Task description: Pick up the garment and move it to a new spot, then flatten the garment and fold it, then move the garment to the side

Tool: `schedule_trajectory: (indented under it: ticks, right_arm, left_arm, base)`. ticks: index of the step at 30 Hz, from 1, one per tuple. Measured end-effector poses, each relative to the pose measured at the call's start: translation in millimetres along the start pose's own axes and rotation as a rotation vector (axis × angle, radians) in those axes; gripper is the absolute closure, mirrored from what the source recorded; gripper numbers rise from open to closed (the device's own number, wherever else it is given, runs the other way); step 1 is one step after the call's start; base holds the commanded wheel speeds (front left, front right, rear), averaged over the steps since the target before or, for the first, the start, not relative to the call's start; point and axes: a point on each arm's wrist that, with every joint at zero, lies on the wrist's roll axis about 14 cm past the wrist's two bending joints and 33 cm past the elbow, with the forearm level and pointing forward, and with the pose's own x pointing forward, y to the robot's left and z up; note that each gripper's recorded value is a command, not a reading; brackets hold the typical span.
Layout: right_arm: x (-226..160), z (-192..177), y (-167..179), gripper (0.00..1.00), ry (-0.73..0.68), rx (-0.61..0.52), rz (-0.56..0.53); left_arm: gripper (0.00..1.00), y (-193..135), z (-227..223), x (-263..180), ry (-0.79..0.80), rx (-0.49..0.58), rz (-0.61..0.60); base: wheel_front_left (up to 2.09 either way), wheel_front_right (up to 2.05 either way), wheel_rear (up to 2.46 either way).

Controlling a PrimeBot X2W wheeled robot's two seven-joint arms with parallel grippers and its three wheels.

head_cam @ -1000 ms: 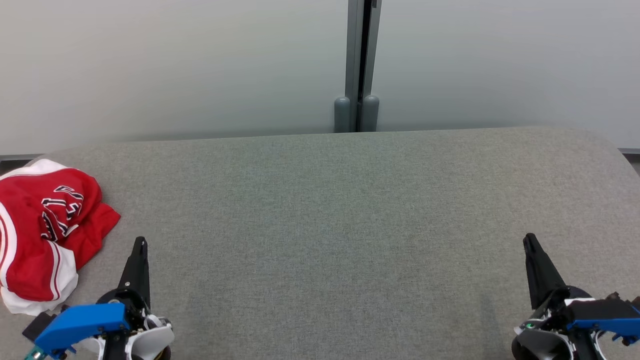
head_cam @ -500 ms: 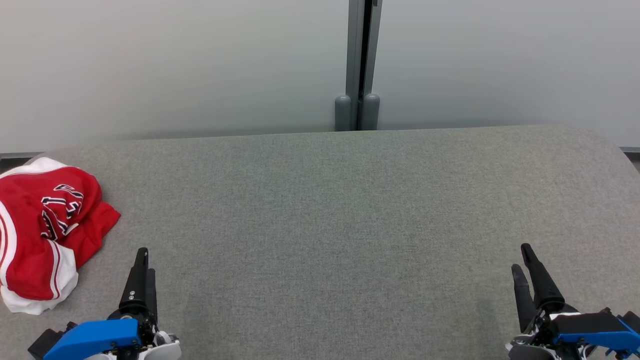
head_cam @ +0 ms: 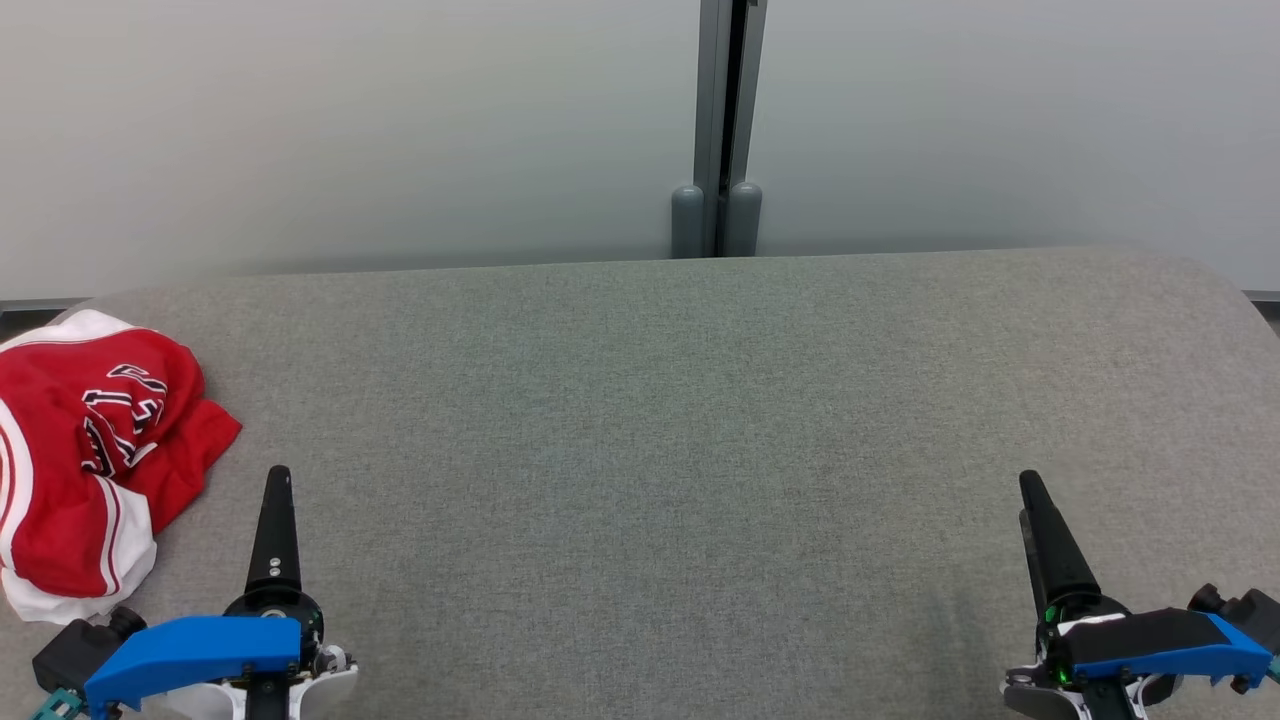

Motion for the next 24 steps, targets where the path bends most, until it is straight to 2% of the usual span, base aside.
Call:
schedule_trajectory:
  ticks: [24]
  right_arm:
    - [4, -16, 13, 0.00, 0.022, -0.416, 0.056]
  left_arm:
    - [0.00, -8, -10, 1, 0.005, 0.531, -0.008]
  base:
    - [0.00, 0.00, 0.00]
